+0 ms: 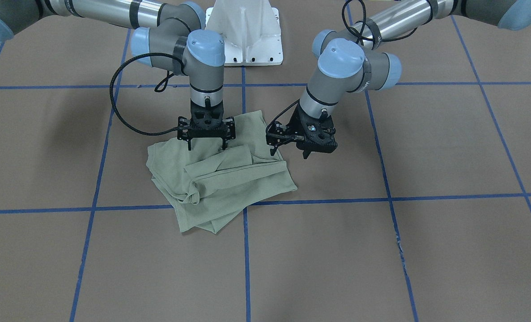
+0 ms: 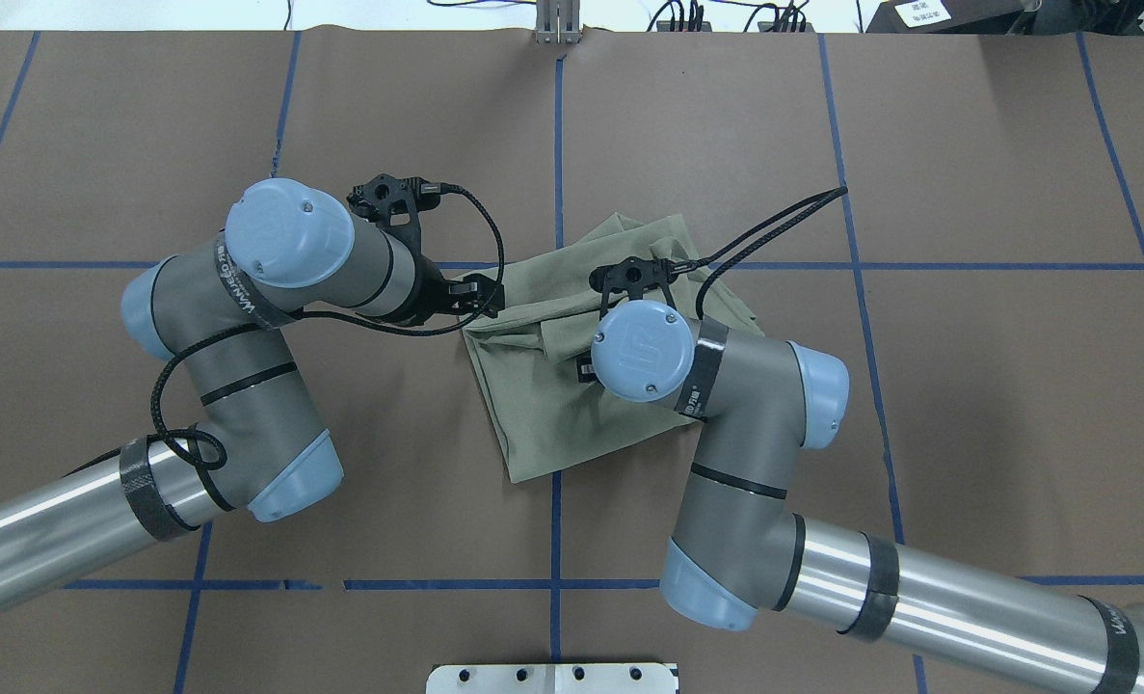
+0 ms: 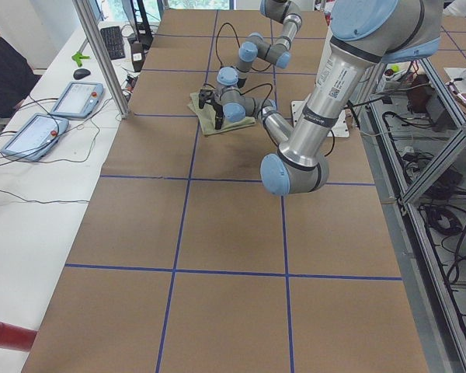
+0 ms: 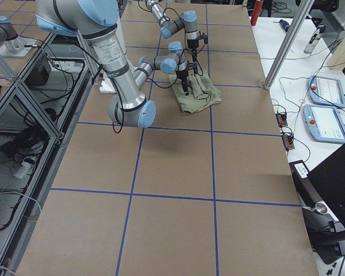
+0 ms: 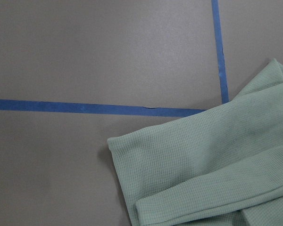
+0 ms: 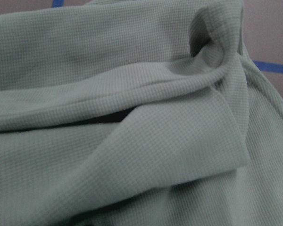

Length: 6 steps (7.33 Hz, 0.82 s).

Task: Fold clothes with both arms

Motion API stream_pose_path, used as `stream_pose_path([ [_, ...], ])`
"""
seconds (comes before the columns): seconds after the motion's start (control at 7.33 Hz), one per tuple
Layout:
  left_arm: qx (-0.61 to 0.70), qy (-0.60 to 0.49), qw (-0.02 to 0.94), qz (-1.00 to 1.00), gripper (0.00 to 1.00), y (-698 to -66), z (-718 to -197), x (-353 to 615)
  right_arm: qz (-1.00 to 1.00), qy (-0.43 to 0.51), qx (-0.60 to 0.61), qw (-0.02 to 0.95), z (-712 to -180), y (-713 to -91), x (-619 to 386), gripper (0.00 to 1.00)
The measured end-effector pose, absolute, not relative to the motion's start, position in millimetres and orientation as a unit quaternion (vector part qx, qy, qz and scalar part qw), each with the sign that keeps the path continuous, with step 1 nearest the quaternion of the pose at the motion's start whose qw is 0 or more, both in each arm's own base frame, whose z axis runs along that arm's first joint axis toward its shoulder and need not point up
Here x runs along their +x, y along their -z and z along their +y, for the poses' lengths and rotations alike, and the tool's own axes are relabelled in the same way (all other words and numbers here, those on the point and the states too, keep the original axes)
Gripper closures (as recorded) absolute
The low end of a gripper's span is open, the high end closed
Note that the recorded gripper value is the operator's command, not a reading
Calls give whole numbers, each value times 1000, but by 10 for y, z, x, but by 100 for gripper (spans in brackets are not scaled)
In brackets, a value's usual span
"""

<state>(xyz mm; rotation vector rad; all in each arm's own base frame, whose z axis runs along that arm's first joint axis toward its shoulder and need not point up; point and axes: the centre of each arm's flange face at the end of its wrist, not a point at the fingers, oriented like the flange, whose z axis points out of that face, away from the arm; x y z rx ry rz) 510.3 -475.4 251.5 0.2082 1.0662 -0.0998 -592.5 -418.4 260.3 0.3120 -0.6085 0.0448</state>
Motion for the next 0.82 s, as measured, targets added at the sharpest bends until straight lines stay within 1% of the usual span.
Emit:
stream_pose_path([
  [0.27, 101, 46, 852, 511, 0, -2472, -4739, 5066, -281, -42, 172, 943, -4585, -2573, -6020, 0],
  [0.82, 97, 42, 847, 520, 0, -2421, -4665, 4978, -246, -76, 209, 943, -5977, -2771, -5693, 0],
])
